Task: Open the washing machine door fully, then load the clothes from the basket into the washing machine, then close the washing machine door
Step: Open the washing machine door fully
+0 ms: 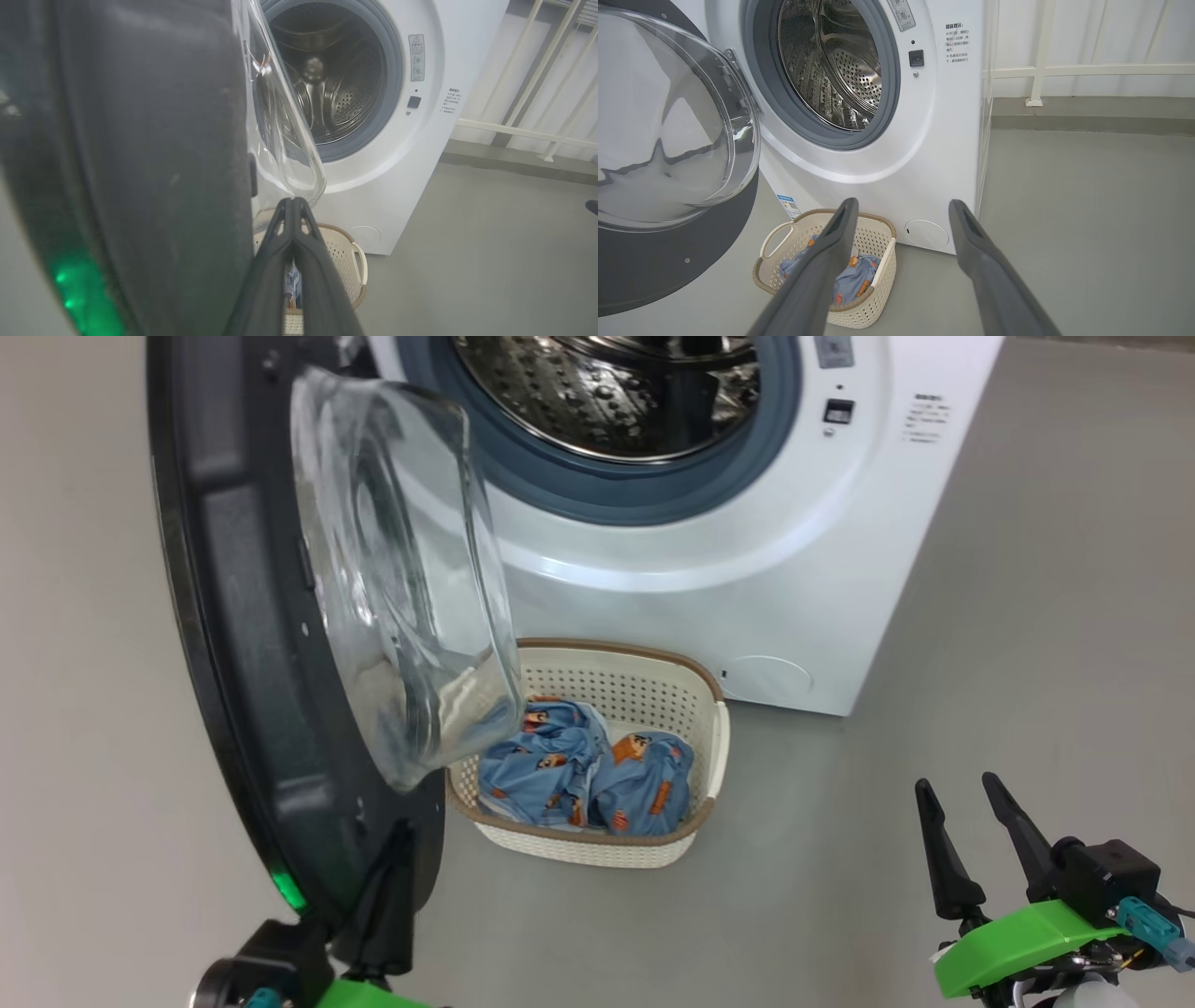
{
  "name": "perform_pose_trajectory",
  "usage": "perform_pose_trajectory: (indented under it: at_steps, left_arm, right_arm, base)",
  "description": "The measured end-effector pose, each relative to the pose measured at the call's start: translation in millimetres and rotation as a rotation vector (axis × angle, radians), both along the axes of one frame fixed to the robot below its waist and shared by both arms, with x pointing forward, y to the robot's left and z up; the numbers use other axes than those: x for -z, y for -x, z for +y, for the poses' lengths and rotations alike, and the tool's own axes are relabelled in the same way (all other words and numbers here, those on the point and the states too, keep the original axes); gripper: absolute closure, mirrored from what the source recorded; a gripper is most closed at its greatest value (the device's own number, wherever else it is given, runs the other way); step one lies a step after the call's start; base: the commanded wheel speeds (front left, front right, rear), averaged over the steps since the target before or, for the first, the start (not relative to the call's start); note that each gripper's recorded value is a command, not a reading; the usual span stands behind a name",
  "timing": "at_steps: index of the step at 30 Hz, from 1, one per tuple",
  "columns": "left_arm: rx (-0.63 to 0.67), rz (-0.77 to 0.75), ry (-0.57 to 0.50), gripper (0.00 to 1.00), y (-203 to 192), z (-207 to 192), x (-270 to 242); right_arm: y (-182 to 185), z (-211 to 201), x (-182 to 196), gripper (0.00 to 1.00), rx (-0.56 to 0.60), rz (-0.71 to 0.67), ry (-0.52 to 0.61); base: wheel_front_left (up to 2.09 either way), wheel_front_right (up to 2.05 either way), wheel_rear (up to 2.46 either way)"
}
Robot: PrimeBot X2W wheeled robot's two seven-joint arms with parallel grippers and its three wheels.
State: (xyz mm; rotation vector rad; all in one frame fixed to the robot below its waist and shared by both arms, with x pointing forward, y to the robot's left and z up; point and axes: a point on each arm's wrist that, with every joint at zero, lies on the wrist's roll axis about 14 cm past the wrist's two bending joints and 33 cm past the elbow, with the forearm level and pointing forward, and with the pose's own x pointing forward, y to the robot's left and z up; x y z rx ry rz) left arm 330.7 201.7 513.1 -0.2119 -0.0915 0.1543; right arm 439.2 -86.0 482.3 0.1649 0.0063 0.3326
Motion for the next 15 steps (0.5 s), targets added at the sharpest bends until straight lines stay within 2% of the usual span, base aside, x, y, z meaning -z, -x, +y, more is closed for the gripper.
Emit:
perform_pose_trajectory:
  at_steps: [15]
  left_arm:
    - [-0.214, 0.056, 0.005, 1.00, 35, 70, 15]
  right_arm:
    - [0, 29, -6, 0.00, -0.084, -0.015, 0.005]
  base:
    - [0.00, 0.00, 0.00]
